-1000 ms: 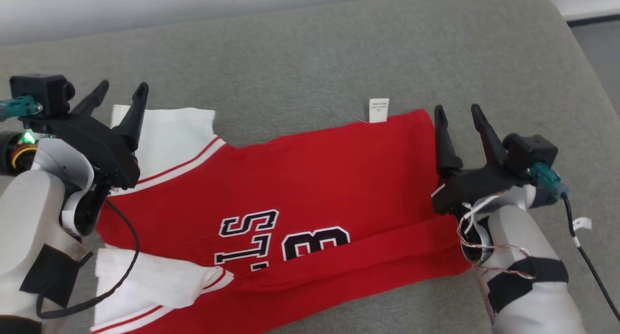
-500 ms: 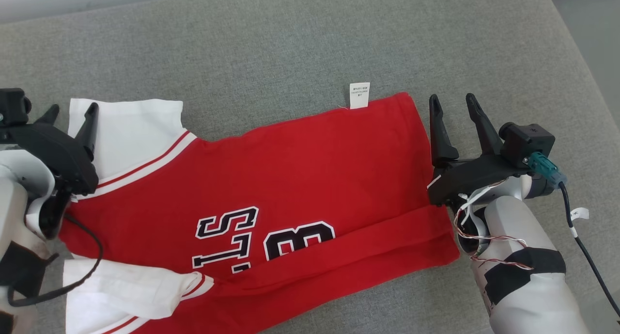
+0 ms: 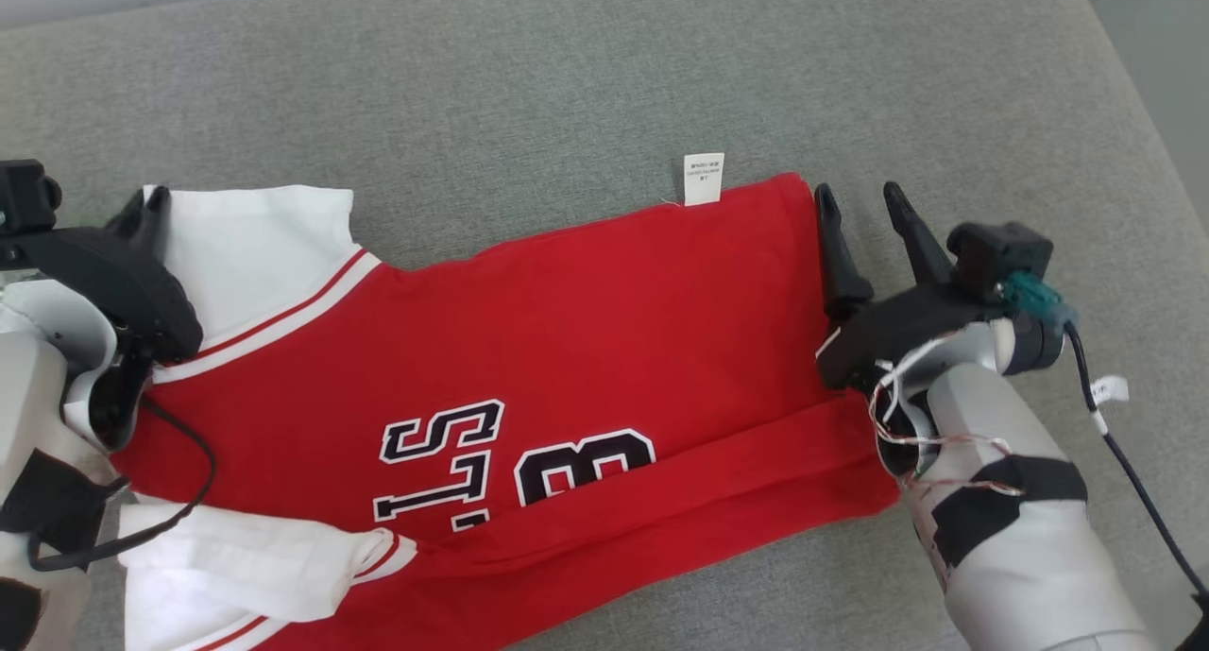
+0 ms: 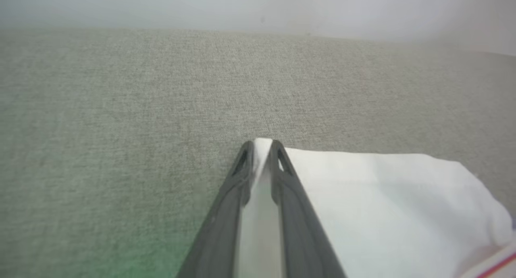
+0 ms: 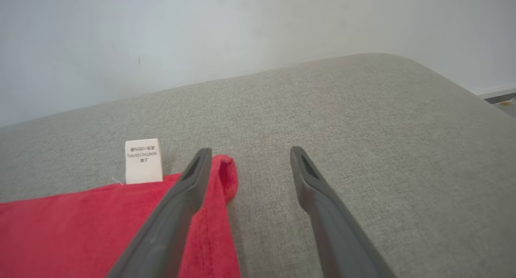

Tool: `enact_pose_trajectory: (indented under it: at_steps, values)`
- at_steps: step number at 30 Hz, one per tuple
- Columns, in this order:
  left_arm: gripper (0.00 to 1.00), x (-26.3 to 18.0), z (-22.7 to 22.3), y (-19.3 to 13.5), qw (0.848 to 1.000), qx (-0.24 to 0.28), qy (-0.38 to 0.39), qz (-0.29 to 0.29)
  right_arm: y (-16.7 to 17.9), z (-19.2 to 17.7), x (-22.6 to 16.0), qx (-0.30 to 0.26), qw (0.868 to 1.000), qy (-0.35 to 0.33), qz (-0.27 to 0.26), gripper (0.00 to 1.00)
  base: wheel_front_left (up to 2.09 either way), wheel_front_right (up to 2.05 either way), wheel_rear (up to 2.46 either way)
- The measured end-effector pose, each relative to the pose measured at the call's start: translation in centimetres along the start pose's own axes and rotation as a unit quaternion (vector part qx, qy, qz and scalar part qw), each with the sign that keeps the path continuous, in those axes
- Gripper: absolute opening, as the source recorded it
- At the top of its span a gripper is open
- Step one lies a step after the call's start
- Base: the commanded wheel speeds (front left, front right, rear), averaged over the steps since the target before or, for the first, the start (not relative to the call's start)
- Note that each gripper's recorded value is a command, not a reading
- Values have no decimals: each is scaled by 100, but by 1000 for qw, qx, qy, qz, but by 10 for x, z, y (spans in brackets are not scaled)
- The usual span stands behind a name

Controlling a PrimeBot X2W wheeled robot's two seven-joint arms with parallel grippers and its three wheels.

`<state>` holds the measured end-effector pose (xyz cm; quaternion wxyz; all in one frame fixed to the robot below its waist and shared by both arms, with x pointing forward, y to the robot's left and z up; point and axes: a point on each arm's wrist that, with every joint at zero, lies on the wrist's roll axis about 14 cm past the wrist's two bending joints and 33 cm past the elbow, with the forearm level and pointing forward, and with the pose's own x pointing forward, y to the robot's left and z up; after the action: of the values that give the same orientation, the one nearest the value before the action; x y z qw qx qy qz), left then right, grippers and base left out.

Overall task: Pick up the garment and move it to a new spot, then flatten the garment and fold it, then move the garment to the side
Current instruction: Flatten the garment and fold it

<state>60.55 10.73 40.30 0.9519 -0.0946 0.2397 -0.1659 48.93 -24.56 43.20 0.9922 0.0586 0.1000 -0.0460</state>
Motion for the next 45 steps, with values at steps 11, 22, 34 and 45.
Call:
enact_pose_trajectory:
  at_steps: [11,22,34,45]
  values:
    - [0,-13,12,1,1000,6,-26,-4,20,-12,29,0,997,73,18,100,0,0,0]
    - [0,-15,21,5,999,1,-54,-6,31,-22,54,1,993,120,19,0,0,0,0]
    - [0,-36,69,5,990,5,-143,-8,45,16,64,-16,998,51,37,0,0,0,0]
    - [0,-83,52,-31,982,-15,-180,-60,38,6,30,3,998,45,35,0,0,0,0]
